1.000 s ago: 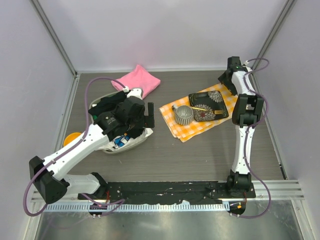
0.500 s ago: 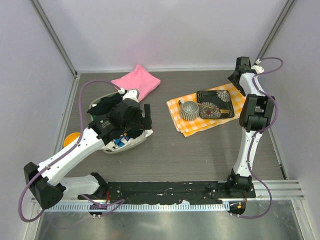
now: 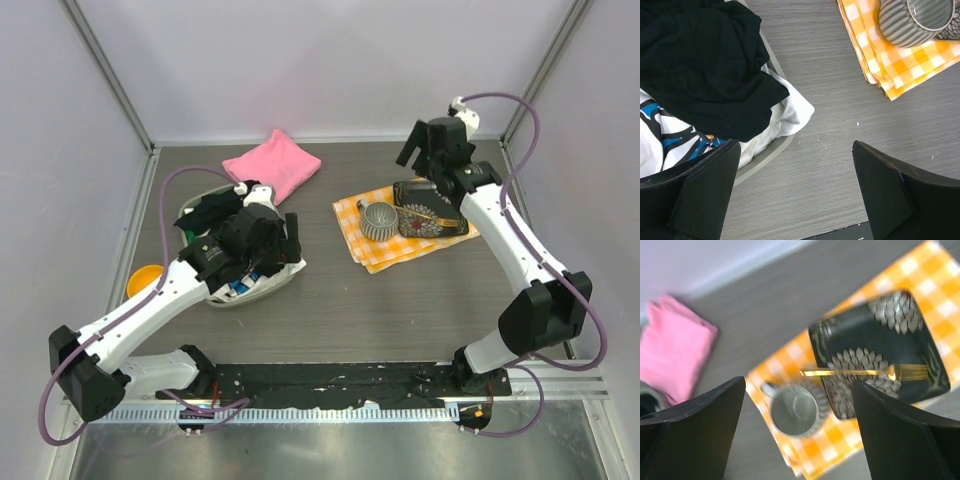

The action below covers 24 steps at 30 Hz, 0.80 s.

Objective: Fold and stack the t-shirts

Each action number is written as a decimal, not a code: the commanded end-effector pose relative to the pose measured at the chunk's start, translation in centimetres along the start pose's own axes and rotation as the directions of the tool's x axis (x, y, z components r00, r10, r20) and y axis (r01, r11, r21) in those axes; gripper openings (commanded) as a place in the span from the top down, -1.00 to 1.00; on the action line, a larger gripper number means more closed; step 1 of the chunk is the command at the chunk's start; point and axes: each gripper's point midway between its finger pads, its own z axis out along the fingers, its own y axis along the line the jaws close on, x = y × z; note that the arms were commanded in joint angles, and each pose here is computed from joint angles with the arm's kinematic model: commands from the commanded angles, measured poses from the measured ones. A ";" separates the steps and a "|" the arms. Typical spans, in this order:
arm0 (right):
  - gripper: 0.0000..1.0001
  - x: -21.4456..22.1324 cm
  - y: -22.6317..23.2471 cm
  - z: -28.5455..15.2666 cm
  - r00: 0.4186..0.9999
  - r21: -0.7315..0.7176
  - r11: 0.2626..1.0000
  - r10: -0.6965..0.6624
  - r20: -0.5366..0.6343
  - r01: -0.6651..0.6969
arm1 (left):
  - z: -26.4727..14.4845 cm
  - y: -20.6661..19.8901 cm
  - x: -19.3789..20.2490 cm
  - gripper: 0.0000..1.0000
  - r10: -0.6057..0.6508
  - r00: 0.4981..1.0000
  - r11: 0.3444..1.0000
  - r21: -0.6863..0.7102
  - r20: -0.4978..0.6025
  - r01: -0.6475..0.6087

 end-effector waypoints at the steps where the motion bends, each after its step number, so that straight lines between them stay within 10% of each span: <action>1: -0.82 7.2 -1.9 -0.6 0.984 -0.039 0.997 -0.076 -0.161 0.071 | 0.9 -0.3 -1.3 -0.99 -0.047 0.998 0.999 0.004 0.047 0.047; 24: -0.61 19.4 -2.1 3.6 0.900 -0.065 0.979 -0.202 -0.385 0.192 | 2.6 1.1 0.6 -0.99 -0.070 0.998 0.997 -0.011 0.000 0.070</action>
